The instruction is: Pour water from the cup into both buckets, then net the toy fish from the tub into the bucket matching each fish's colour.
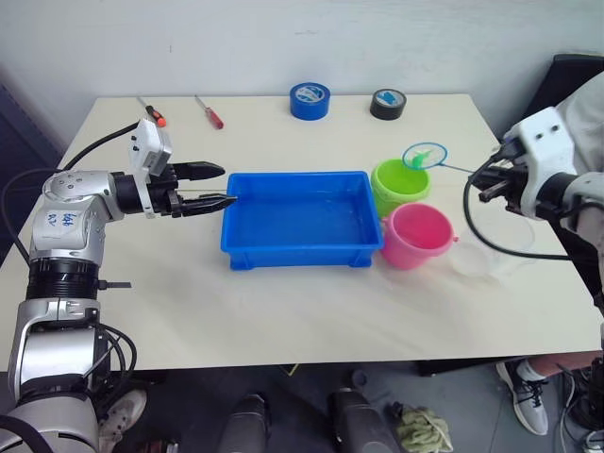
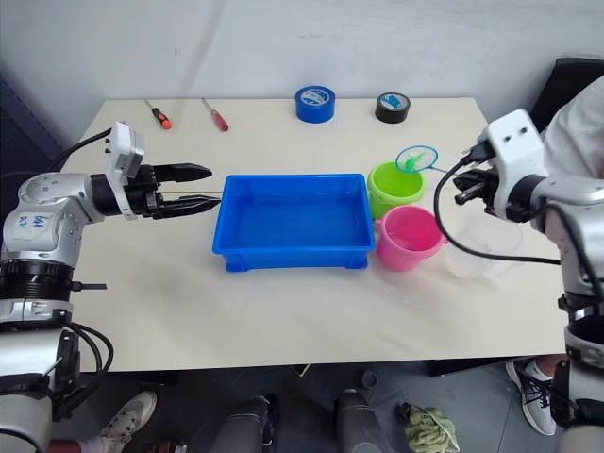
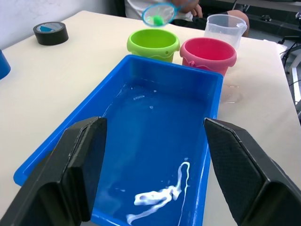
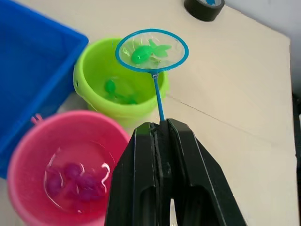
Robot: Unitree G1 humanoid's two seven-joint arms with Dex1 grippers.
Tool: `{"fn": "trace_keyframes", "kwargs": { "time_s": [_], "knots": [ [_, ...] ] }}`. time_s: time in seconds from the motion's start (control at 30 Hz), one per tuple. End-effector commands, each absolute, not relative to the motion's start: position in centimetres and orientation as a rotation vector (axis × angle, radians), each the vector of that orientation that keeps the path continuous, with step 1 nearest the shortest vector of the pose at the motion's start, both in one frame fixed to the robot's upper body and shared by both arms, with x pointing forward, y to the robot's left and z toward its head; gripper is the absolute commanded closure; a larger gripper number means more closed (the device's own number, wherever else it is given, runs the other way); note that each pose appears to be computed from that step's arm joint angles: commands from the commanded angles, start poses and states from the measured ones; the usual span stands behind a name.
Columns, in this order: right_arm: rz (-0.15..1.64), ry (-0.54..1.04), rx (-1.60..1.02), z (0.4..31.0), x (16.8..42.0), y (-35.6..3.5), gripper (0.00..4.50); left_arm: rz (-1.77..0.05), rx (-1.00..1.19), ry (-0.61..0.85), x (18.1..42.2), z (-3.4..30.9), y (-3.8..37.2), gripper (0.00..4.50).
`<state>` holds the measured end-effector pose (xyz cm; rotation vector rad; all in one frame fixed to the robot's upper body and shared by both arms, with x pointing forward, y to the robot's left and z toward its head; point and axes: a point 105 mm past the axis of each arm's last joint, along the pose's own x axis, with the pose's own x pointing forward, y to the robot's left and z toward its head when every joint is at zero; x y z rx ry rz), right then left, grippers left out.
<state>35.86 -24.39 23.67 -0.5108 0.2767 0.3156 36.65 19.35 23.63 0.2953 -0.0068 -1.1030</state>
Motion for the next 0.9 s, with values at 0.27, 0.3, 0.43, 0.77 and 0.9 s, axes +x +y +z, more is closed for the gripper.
{"fn": "trace_keyframes", "kwargs": {
  "time_s": [0.27, 0.3, 0.43, 0.77, 0.9],
  "knots": [
    [0.285, 0.068, -1.397, 24.2, 36.5, -22.6, 4.50, -1.111, 0.316, -0.038, 36.5, 24.4, 19.3, 0.92],
    [0.275, 0.057, -1.437, 24.3, 36.6, -22.7, 4.50, -1.111, 0.316, -0.039, 36.5, 24.4, 19.3, 0.92],
    [0.196, -0.022, -1.672, 25.2, 37.2, -23.0, 4.50, -1.109, 0.315, -0.040, 36.4, 24.3, 19.3, 0.92],
    [0.192, -0.115, -1.806, 25.4, 36.8, -22.9, 4.50, -1.106, 0.313, -0.035, 36.2, 24.2, 19.5, 0.92],
    [0.222, -0.109, -1.680, 25.8, 36.1, -22.7, 4.50, -1.108, 0.311, -0.034, 36.1, 24.2, 19.6, 0.92]
  ]
}}
